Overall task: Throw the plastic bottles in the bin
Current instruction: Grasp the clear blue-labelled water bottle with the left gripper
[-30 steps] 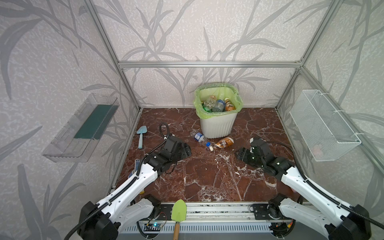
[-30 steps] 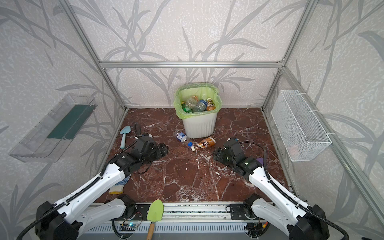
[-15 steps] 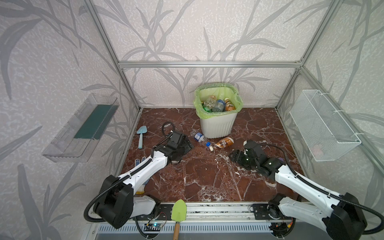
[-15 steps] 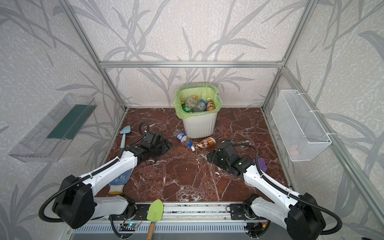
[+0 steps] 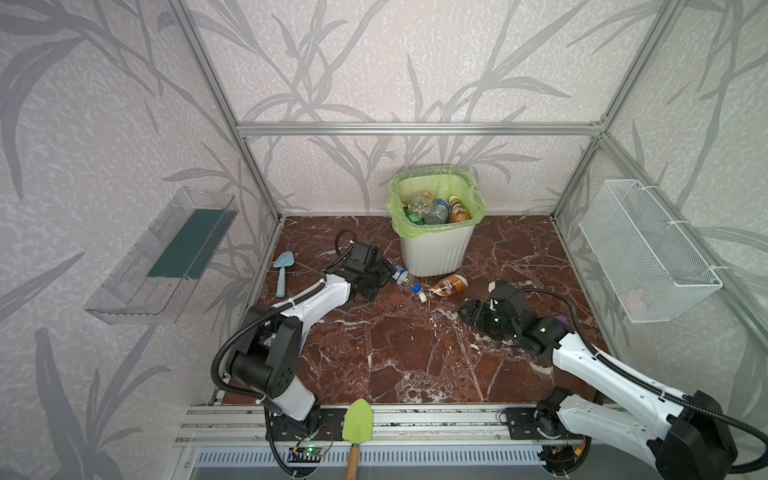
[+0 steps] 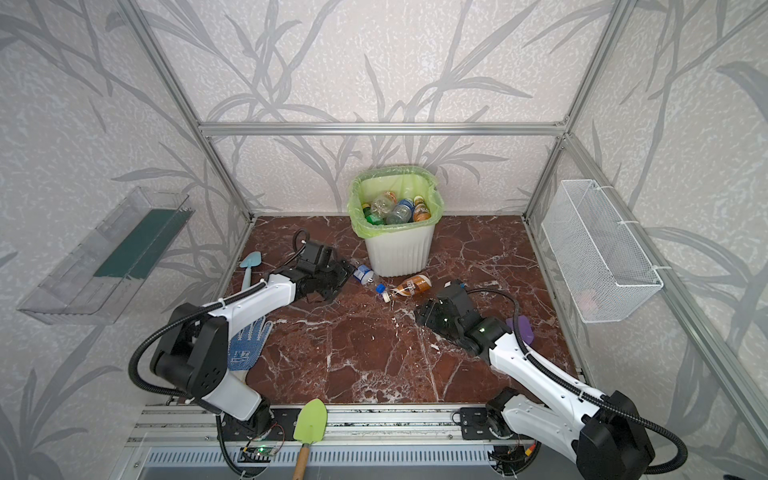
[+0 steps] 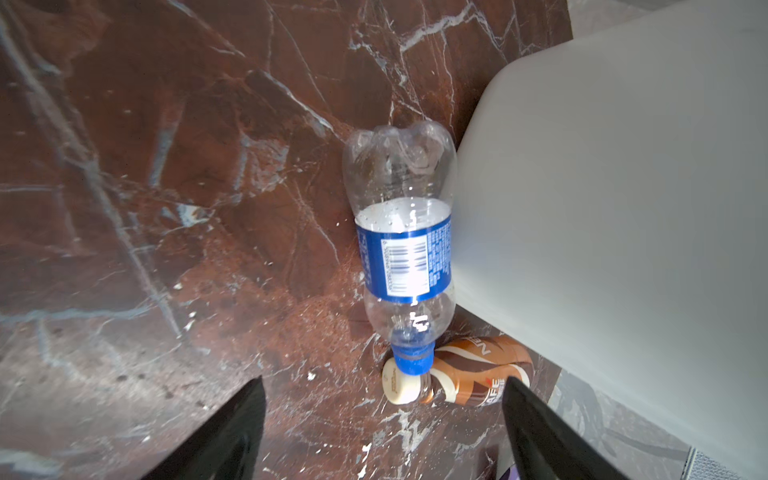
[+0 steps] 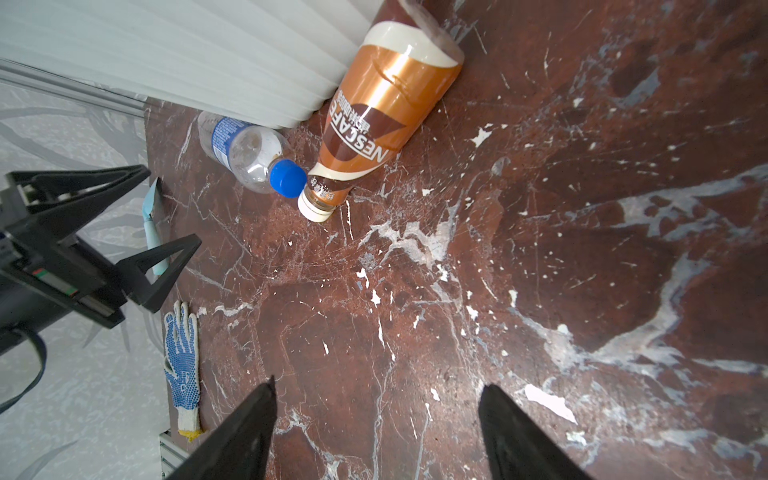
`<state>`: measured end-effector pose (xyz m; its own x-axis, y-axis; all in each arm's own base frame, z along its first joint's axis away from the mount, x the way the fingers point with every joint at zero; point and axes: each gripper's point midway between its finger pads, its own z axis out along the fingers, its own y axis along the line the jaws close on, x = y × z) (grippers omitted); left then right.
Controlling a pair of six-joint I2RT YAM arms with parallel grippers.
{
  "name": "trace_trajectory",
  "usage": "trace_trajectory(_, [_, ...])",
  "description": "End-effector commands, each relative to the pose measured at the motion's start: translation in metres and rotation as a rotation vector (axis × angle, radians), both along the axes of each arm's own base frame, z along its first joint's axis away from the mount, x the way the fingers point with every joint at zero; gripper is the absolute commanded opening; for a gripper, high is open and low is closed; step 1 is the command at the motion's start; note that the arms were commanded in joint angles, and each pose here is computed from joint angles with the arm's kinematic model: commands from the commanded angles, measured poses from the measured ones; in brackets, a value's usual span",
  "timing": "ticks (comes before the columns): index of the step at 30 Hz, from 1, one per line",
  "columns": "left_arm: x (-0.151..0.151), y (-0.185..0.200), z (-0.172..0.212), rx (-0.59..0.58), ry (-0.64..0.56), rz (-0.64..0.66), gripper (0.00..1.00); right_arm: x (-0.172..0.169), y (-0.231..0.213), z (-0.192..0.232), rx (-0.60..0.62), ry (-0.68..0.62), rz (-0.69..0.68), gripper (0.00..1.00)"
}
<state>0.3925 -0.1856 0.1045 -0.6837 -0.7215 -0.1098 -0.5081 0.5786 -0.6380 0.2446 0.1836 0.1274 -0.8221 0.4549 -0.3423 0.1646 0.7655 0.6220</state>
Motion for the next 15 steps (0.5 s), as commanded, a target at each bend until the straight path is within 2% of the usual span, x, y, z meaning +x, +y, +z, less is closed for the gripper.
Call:
trace_trajectory(1, [0.013,-0.008,0.000,-0.062,0.024,0.002,0.88,-0.005,-0.006,-0.002,-0.019,0.003,-0.008,0.78])
trace_trajectory(15, [0.035,-0.016,-0.035,-0.022,0.094,-0.014,0.88,-0.006,-0.013,-0.005,-0.045,-0.013,-0.026,0.78])
